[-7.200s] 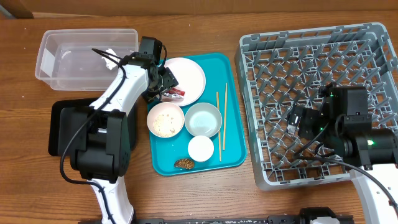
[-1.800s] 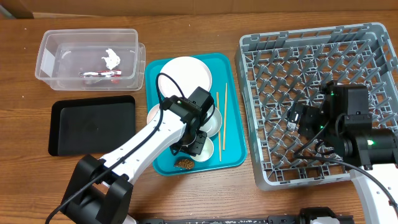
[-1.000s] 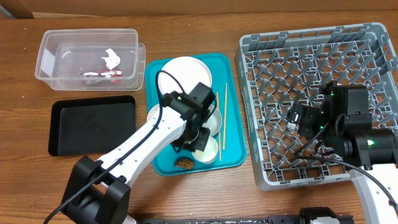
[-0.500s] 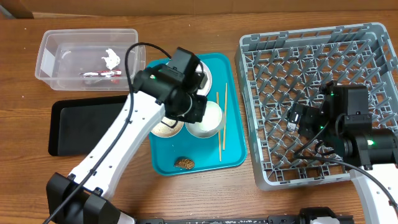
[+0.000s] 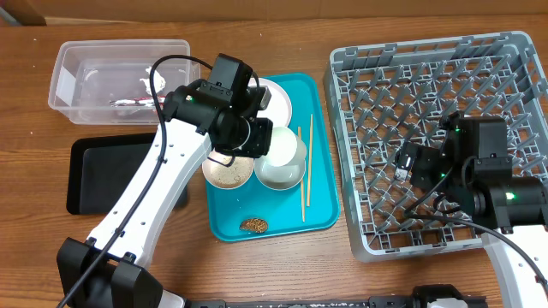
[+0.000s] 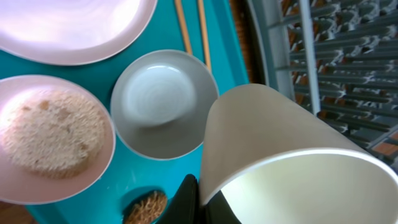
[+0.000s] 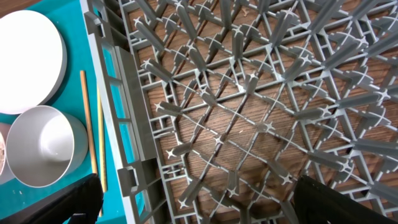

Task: Sort waste into correct bins and load items into the dishwasher
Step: 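Lift the white cup and raise it toward the right gripper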

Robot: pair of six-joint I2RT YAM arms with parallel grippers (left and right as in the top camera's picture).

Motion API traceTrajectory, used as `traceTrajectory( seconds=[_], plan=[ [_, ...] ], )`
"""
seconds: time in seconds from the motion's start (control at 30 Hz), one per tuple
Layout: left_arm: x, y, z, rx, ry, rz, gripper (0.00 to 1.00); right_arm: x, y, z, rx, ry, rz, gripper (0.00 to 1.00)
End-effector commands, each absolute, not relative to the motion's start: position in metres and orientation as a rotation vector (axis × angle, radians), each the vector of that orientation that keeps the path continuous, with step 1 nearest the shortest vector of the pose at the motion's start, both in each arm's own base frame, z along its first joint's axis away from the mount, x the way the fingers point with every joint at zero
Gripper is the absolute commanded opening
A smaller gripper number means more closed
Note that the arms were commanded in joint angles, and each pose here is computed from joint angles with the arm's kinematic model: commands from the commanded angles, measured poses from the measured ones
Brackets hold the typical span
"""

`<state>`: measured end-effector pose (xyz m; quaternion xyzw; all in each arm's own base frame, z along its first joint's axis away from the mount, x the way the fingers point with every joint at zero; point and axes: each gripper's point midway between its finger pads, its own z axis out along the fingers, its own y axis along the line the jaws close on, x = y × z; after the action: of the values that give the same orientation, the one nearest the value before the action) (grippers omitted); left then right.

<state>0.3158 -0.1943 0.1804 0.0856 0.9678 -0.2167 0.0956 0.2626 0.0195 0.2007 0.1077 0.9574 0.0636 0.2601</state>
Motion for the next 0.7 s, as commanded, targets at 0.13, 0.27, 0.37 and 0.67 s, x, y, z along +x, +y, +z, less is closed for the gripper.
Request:
traceTrajectory(
  seconds=[0.13, 0.27, 0.37, 0.67],
  plan=[
    [0.317, -0.215, 0.203, 0.358, 2.768, -0.832, 0.04, 0.266, 0.019, 0.212, 0.291, 2.558, 0.181, 1.0],
    [0.32, -0.219, 0.206, 0.375, 2.744, -0.851, 0.04, 0.266, 0.019, 0.212, 0.291, 2.558, 0.18, 1.0],
    [0.322, -0.219, 0.207, 0.376, 2.736, -0.851, 0.04, 0.266, 0.019, 0.212, 0.292, 2.558, 0.18, 1.0],
    [0.326, -0.235, 0.221, 0.421, 2.651, -0.979, 0.04, 0.286, 0.021, 0.225, 0.275, 2.464, 0.205, 1.0]
  ],
)
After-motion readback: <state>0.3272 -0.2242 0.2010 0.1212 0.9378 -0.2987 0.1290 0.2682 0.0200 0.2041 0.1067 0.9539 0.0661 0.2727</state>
